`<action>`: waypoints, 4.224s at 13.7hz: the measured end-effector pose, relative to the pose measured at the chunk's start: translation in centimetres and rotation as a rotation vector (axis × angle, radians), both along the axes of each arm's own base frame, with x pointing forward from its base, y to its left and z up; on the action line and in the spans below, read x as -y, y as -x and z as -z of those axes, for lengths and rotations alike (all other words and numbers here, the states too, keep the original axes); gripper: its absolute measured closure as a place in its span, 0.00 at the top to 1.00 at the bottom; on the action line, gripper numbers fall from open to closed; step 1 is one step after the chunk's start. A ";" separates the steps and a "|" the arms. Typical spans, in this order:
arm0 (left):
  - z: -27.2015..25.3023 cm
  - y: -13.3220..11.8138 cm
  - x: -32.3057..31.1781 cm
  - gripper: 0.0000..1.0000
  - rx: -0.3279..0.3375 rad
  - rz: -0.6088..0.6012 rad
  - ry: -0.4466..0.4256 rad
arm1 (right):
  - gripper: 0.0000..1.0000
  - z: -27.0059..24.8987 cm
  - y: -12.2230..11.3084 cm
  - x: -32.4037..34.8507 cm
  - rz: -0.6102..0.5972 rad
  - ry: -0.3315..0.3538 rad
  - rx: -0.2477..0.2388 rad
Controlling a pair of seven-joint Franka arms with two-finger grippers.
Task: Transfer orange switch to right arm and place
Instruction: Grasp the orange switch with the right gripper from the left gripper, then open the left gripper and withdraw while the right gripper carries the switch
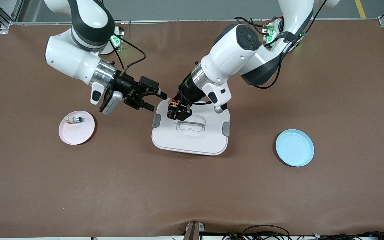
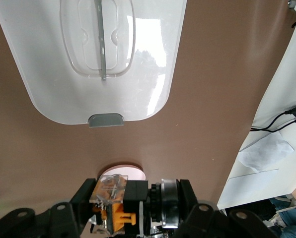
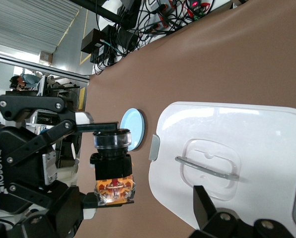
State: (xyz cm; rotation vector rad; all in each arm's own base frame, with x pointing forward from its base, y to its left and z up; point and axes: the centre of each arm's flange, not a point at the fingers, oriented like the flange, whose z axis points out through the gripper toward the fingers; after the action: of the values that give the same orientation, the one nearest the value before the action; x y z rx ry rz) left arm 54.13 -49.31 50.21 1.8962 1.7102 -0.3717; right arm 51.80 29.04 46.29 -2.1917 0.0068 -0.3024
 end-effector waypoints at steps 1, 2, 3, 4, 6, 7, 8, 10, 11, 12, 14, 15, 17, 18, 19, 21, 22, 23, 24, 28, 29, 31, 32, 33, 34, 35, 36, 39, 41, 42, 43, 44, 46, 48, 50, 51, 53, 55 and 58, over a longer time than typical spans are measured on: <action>0.0 0.0 0.0 0.72 0.000 0.000 0.000 | 1.00 0.2 0.2 -0.4 0.004 -0.011 -0.006; 0.0 0.0 0.0 0.72 0.000 0.000 0.000 | 1.00 0.3 0.3 -0.8 0.007 -0.021 -0.011; 0.0 0.0 0.0 0.72 0.000 0.000 0.000 | 1.00 0.3 0.5 -1.2 0.006 -0.026 -0.013; 0.0 0.0 0.0 0.72 0.000 0.000 0.000 | 1.00 0.3 0.6 -1.5 0.003 -0.028 -0.014; 0.0 0.0 0.0 0.72 0.000 0.001 0.000 | 1.00 0.2 0.6 -2.1 -0.001 -0.035 -0.014; 0.0 0.0 0.0 0.72 0.000 0.001 0.000 | 1.00 0.1 0.7 -2.3 -0.004 -0.038 -0.013; 0.0 0.0 0.0 0.72 0.000 0.001 0.000 | 1.00 0.2 0.6 -2.5 -0.005 -0.037 -0.013; 0.0 0.0 0.0 0.72 0.000 0.001 0.000 | 1.00 0.4 0.5 -2.7 -0.005 -0.036 -0.014; 0.0 0.0 0.0 0.72 0.000 0.000 0.000 | 1.00 0.5 0.3 -2.8 -0.004 -0.036 -0.014; 0.0 -0.1 -0.1 0.72 0.000 -0.001 -0.001 | 1.00 0.5 0.2 -2.8 -0.005 -0.035 -0.013; 0.0 -0.1 -0.1 0.72 0.001 -0.003 -0.001 | 1.00 0.5 0.0 -2.9 -0.010 -0.033 -0.004; 0.0 -0.1 -0.1 0.72 0.001 -0.003 -0.001 | 1.00 0.4 -0.1 -2.9 -0.014 -0.030 0.002; 0.0 -0.1 -0.1 0.72 0.001 -0.002 -0.001 | 1.00 0.3 -0.4 -3.0 -0.016 -0.025 0.009; 0.0 -0.1 -0.1 0.72 0.001 -0.001 -0.001 | 1.00 0.3 -0.6 -3.0 -0.015 -0.026 0.010; 0.0 0.0 0.0 0.72 0.001 -0.001 -0.001 | 1.00 0.4 -0.9 -3.1 -0.015 -0.026 0.011; 0.0 0.0 0.0 0.72 0.001 0.000 -0.001 | 1.00 0.6 -1.2 -3.3 -0.020 -0.017 0.015; 0.0 0.0 0.0 0.72 0.001 0.000 -0.001 | 0.99 0.8 -1.4 -3.4 -0.023 -0.011 0.016; 0.0 0.0 0.0 0.72 0.001 0.000 -0.001 | 0.96 0.9 -1.5 -3.4 -0.025 -0.008 0.017; 0.0 0.0 0.0 0.72 0.001 0.000 -0.001 | 0.84 0.9 -1.5 -3.5 -0.027 -0.007 0.019; 0.2 0.0 0.0 0.72 0.000 -0.001 -0.002 | 0.41 0.4 -1.6 -3.7 -0.034 -0.009 0.025; 0.1 0.0 0.0 0.72 0.001 -0.001 -0.001 | 0.41 0.3 -1.6 -3.7 -0.034 -0.009 0.026; 0.1 0.0 0.0 0.72 0.001 -0.001 -0.001 | 0.41 0.3 -1.6 -3.7 -0.034 -0.009 0.026; 0.1 0.0 0.0 0.72 0.001 -0.001 -0.001 | 0.41 0.3 -1.6 -3.7 -0.033 -0.010 0.024; 0.1 0.0 0.0 0.72 0.001 -0.001 -0.001 | 0.41 0.3 -1.6 -3.7 -0.031 -0.010 0.021; 0.1 0.0 0.0 0.72 0.002 0.000 -0.001 | 0.41 0.3 -1.6 -3.7 -0.030 -0.010 0.019; 0.1 0.0 0.0 0.72 0.002 0.000 -0.001 | 0.41 0.3 -1.6 -3.7 -0.030 -0.010 0.018; 0.1 0.0 0.0 0.76 0.002 0.000 -0.001 | 0.41 0.3 -1.6 -3.7 -0.030 -0.009 0.015; -0.2 -0.2 -0.1 1.00 0.006 -0.003 0.002 | 0.41 0.6 -1.6 -3.7 -0.042 0.015 0.020; -0.2 -0.3 -0.3 1.00 0.007 -0.007 0.002 | 0.41 0.8 -1.7 -3.6 -0.090 0.087 0.049; -0.2 -0.4 -0.4 1.00 0.008 -0.009 0.002 | 0.41 0.9 -1.8 -3.4 -0.127 0.133 0.064; -0.2 -0.6 -0.6 1.00 0.011 -0.010 -0.001 | 0.41 1.1 -2.1 -2.7 -0.170 0.190 0.077; -0.3 -0.6 -0.7 1.00 0.018 -0.009 -0.006 | 0.41 1.4 -2.4 -1.7 -0.217 0.255 0.086; -0.3 -0.8 -0.9 1.00 0.026 -0.011 -0.013 | 0.41 2.1 -3.3 1.1 -0.305 0.387 0.098; -0.2 -1.6 -1.8 1.00 0.027 -0.026 -0.016 | 0.41 2.8 -4.0 3.9 -0.416 0.492 0.128; 0.0 -2.4 -2.8 1.00 0.024 -0.042 -0.021 | 0.41 3.6 -4.9 7.3 -0.532 0.572 0.189; 0.3 -2.7 -3.2 1.00 0.020 -0.048 -0.026 | 0.41 4.2 -5.3 9.3 -0.585 0.599 0.222; 1.6 -3.0 -3.9 1.00 0.016 -0.047 -0.059 | 0.41 5.6 -6.0 13.6 -0.676 0.633 0.283; 3.6 -3.0 -4.5 1.00 0.000 -0.045 -0.097 | 0.41 7.2 -6.3 17.7 -0.778 0.695 0.321; 6.6 -3.3 -6.2 1.00 -0.023 -0.039 -0.150 | 0.41 9.0 -6.1 22.0 -0.945 0.843 0.320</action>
State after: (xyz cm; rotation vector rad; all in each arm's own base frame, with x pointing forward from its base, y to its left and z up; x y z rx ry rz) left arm 57.46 -43.06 43.62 1.9670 1.8330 -0.2570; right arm 57.93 7.08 37.30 -2.6049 -1.5165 -0.0996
